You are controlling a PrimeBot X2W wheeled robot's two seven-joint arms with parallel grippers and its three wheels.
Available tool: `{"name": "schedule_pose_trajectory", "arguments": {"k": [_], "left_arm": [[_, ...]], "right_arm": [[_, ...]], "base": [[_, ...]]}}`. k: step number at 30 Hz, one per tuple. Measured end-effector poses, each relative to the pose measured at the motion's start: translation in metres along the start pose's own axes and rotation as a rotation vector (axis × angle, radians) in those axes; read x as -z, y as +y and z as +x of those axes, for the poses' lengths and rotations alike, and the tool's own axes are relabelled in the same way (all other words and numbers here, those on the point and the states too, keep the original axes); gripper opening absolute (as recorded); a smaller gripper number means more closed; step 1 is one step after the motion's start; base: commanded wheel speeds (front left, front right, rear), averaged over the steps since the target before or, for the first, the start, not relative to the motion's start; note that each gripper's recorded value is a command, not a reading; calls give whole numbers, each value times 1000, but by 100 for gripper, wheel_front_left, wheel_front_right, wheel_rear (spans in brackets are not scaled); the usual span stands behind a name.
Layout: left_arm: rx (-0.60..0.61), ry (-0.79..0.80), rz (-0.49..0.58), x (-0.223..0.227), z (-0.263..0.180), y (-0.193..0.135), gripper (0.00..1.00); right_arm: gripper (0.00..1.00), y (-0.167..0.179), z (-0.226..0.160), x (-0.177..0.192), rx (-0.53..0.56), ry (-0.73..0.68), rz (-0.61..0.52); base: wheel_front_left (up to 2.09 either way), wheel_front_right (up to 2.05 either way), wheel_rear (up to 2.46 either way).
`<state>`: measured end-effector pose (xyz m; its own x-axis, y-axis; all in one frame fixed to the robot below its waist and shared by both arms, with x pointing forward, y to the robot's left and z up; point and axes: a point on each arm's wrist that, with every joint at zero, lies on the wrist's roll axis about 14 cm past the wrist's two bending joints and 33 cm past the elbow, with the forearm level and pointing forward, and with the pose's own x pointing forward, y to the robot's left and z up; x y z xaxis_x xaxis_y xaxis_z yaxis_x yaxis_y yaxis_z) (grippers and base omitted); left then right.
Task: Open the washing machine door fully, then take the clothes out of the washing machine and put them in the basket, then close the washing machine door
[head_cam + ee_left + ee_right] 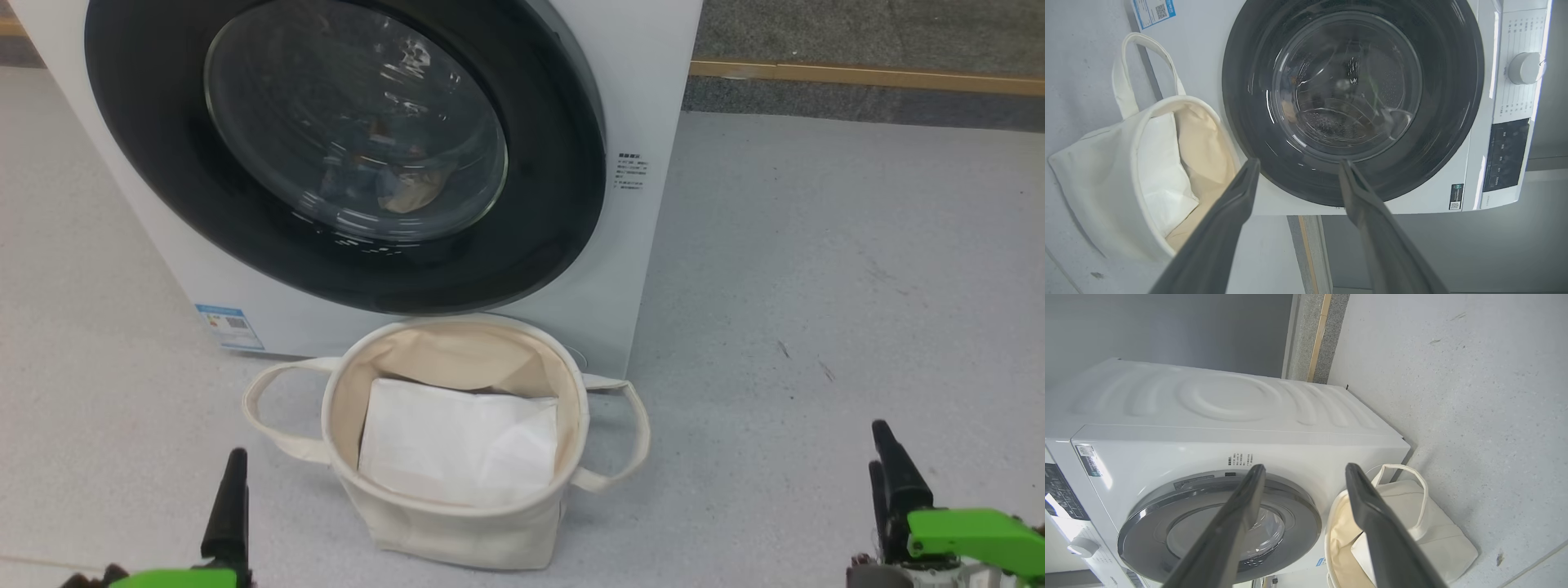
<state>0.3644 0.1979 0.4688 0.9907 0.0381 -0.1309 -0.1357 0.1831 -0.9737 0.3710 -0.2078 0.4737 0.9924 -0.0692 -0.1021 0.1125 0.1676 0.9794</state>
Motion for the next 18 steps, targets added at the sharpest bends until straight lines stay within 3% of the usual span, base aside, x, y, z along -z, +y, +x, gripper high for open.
{"name": "schedule_pose_trajectory", "arguments": {"k": [10, 18], "left_arm": [[80, 0, 201, 6, 2, -28, 100], [104, 34, 433, 20, 2, -35, 100]], "right_arm": [[100, 24, 6, 5, -73, 7, -183], [100, 31, 6, 12, -97, 21, -358]], "base": [[0, 0, 0], [0, 0, 0]]}}
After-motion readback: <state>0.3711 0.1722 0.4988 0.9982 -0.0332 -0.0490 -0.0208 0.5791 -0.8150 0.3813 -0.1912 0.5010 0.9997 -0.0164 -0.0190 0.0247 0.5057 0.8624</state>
